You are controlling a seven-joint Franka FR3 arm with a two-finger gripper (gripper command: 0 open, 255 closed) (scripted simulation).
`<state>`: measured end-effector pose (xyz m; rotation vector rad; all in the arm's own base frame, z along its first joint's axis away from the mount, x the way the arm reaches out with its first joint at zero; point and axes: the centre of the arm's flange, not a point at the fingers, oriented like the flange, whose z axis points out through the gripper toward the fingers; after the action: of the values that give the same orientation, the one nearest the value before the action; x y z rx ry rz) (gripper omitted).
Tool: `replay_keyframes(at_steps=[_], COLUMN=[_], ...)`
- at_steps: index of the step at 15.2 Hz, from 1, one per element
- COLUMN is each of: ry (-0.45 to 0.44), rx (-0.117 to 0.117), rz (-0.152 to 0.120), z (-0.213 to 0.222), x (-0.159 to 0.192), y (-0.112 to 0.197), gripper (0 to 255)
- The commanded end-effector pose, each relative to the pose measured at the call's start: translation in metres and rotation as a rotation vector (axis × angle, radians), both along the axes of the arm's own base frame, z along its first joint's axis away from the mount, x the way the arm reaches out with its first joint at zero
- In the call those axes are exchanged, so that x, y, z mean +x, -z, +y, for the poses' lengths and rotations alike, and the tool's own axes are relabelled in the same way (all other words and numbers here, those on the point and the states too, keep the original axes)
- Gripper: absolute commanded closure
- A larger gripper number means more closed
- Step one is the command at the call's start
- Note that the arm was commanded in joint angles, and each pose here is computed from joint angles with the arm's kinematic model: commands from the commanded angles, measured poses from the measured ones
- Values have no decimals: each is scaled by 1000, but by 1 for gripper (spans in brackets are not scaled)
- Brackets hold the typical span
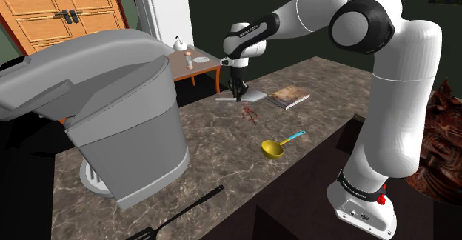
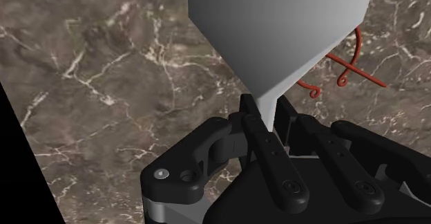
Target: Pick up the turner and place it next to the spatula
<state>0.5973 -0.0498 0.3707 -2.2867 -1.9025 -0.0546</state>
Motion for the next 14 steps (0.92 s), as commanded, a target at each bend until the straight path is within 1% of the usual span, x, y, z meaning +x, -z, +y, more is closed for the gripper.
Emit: replay_keyframes(at_steps=[1, 14], ry=[0, 0], rx=[0, 0], rz=[0, 0], z=[0, 0], x=[0, 0], y=[-11, -80], gripper=[255, 255])
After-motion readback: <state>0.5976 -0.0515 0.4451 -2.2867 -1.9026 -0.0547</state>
